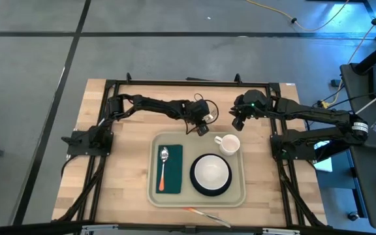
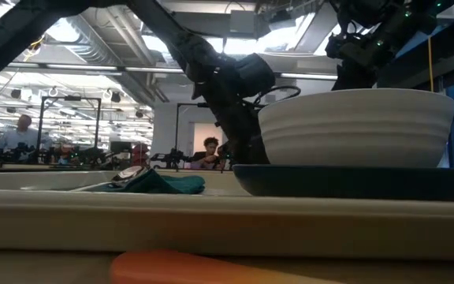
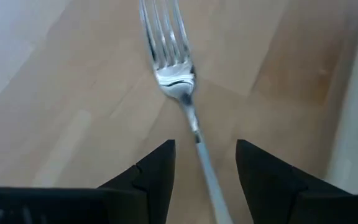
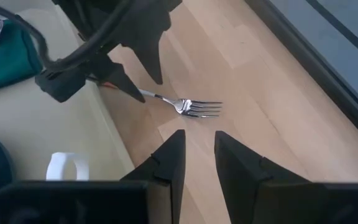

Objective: Set up tray
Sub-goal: Put the orange fork on the green napkin

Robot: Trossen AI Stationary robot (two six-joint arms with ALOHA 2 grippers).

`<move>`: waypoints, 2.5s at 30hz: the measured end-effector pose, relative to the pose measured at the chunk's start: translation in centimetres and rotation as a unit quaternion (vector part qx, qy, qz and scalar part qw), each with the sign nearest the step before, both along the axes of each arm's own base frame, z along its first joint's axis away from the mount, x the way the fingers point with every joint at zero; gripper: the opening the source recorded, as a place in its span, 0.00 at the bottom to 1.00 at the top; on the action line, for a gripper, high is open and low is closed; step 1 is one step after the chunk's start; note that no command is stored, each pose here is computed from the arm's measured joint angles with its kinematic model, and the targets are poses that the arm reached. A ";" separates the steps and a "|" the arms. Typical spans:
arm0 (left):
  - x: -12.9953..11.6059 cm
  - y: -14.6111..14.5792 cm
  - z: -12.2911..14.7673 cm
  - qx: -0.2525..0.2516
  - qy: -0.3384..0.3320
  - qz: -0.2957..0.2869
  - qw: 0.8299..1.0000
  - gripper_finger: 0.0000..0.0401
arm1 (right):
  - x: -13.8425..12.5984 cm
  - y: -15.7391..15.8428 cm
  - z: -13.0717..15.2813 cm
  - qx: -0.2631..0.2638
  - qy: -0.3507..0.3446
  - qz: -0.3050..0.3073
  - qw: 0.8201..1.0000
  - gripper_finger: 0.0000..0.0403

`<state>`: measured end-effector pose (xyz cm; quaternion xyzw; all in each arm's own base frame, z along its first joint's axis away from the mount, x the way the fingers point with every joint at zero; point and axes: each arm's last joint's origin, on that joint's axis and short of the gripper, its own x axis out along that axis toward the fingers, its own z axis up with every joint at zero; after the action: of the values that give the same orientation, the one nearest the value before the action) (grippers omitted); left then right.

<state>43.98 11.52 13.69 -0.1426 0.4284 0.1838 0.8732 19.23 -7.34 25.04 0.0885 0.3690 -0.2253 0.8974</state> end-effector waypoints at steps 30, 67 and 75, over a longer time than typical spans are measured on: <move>0.1 0.8 -2.3 0.012 0.021 0.015 1.000 0.02 | -0.3 0.1 -0.3 0.000 0.023 0.008 1.000 0.22; -5.2 -16.4 10.7 -0.058 -0.025 0.188 0.980 0.01 | -1.1 0.0 -0.9 -0.006 0.076 -0.032 0.997 0.22; -6.3 -23.0 8.5 -0.078 -0.056 0.277 0.956 0.01 | -1.1 0.0 -0.9 -0.002 0.078 -0.032 0.996 0.22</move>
<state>37.66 -11.51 22.22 -0.3334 0.3357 0.3763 0.7966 18.10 -7.30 24.13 0.0808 0.4343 -0.2606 0.8585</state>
